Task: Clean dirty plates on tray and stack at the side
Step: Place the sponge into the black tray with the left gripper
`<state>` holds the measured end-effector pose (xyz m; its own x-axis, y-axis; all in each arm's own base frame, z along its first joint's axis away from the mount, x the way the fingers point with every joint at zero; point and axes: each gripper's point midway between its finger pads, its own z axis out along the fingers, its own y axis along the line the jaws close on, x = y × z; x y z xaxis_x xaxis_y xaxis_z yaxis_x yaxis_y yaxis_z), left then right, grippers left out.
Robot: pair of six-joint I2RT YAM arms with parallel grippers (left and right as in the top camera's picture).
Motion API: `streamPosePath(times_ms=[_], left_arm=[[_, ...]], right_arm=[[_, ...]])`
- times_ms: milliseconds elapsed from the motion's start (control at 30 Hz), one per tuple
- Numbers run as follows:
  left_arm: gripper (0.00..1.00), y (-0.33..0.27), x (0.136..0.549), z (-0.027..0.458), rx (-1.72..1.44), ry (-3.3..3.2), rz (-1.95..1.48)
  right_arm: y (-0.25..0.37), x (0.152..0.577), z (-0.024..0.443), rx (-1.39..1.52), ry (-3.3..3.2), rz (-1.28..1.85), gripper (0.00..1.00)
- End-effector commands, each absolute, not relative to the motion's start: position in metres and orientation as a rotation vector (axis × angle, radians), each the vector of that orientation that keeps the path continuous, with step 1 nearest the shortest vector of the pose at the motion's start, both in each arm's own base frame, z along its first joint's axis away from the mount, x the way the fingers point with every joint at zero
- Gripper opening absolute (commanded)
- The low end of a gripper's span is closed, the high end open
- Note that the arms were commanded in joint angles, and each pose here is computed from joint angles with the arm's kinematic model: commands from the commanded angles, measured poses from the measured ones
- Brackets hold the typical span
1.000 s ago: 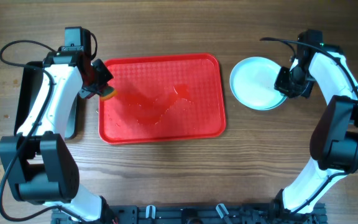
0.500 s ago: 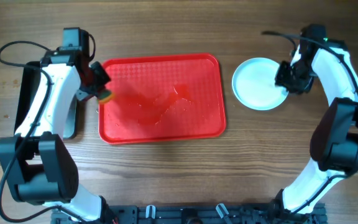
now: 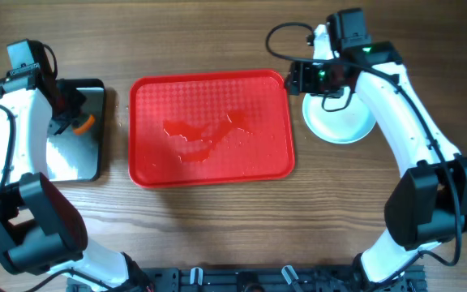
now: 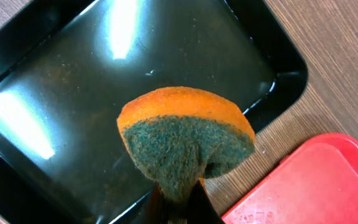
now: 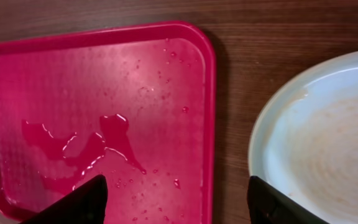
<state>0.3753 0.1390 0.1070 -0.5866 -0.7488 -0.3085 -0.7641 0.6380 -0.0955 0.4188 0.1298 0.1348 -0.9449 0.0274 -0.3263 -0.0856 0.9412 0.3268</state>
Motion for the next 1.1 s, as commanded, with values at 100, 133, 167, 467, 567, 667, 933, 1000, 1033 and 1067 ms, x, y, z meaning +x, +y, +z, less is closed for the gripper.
streamPosePath(times_ms=[100, 133, 167, 467, 567, 667, 933, 1000, 1033, 1067], left_arm=[[0.05, 0.163, 0.37, 0.071, -1.258, 2.599, 0.247], [0.09, 0.168, 0.368, 0.059, -1.289, 2.611, 0.254], [0.1, 0.17, 0.367, 0.055, -1.307, 2.614, 0.255], [1.0, 0.176, 0.363, 0.043, -1.337, 2.633, 0.261], [1.0, 0.176, 0.366, 0.074, -1.326, 2.607, 0.254], [1.0, 0.169, 0.367, 0.14, -1.275, 2.536, 0.231], [1.0, 0.14, 0.366, 0.203, -1.164, 2.432, 0.095], [1.0, 0.14, 0.366, 0.203, -1.164, 2.432, 0.095], [1.0, 0.14, 0.366, 0.203, -1.164, 2.432, 0.095], [1.0, 0.14, 0.366, 0.203, -1.165, 2.431, 0.094]], right_arm=[[0.141, 0.415, 0.133, -0.06, 2.773, 0.474, 0.73], [0.141, 0.414, 0.132, -0.062, 2.778, 0.473, 0.73], [0.141, 0.413, 0.132, -0.061, 2.782, 0.473, 0.73], [0.139, 0.407, 0.13, -0.094, 2.806, 0.462, 0.73], [0.139, 0.408, 0.134, -0.093, 2.796, 0.464, 0.73], [0.136, 0.411, 0.161, -0.098, 2.731, 0.47, 0.73], [0.115, 0.362, 0.342, -0.143, 2.292, 0.442, 0.99], [0.114, 0.336, 0.378, -0.132, 2.195, 0.494, 1.0], [0.115, 0.32, 0.395, -0.075, 2.154, 0.569, 0.99], [0.114, 0.312, 0.405, -0.013, 2.133, 0.616, 1.0]])
